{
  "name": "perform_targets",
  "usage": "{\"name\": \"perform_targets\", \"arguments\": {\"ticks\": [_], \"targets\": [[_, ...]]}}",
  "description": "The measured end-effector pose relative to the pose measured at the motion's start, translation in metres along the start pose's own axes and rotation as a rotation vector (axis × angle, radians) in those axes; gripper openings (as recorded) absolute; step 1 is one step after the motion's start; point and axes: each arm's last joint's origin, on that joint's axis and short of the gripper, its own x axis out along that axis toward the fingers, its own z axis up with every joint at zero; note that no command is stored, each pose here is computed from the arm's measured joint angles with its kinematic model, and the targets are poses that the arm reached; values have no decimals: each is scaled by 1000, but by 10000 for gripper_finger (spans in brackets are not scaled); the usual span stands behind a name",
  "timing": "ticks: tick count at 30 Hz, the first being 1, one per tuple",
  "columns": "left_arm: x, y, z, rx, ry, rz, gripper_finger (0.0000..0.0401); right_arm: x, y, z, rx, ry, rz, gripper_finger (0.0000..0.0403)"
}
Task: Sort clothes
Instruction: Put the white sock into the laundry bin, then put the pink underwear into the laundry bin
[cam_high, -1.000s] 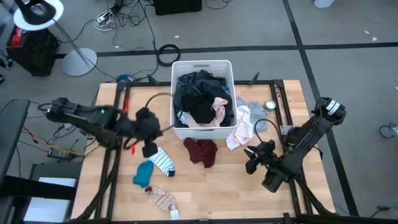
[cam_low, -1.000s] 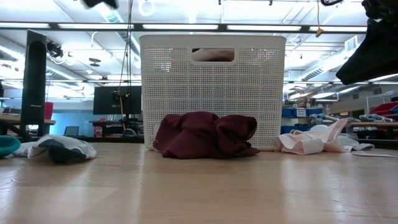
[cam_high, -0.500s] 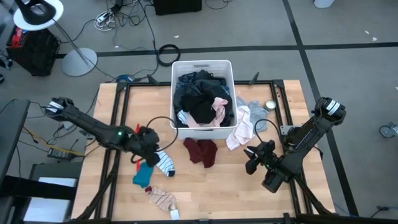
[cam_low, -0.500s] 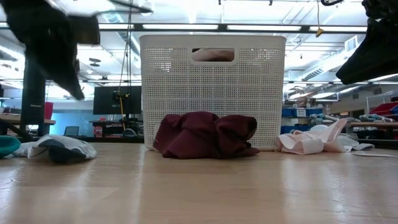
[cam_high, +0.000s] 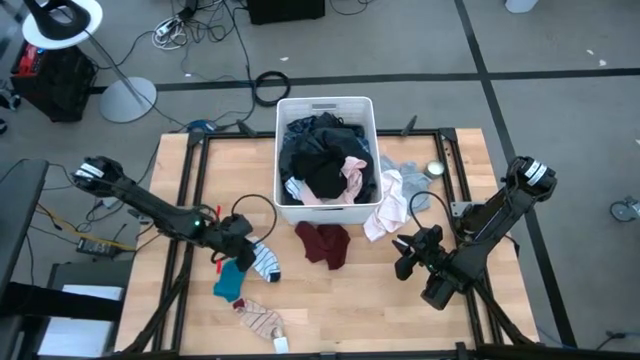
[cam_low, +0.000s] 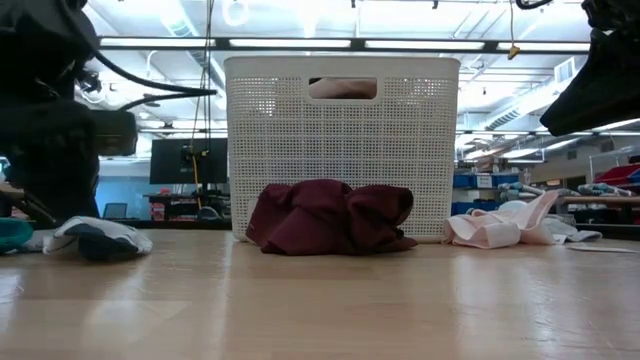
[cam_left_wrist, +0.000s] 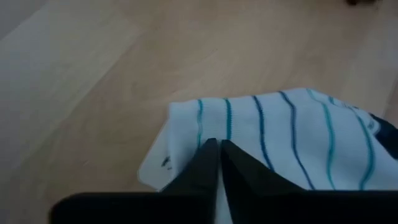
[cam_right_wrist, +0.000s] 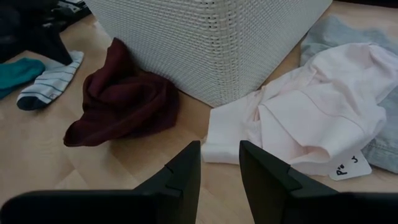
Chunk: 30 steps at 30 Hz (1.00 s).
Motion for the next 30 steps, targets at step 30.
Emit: {"name": "perform_targets", "arguments": {"ticks": [30], "targets": [[-232,-99,173,477,-524,147,0,2,-1,1,15,-4,-10,100]]}}
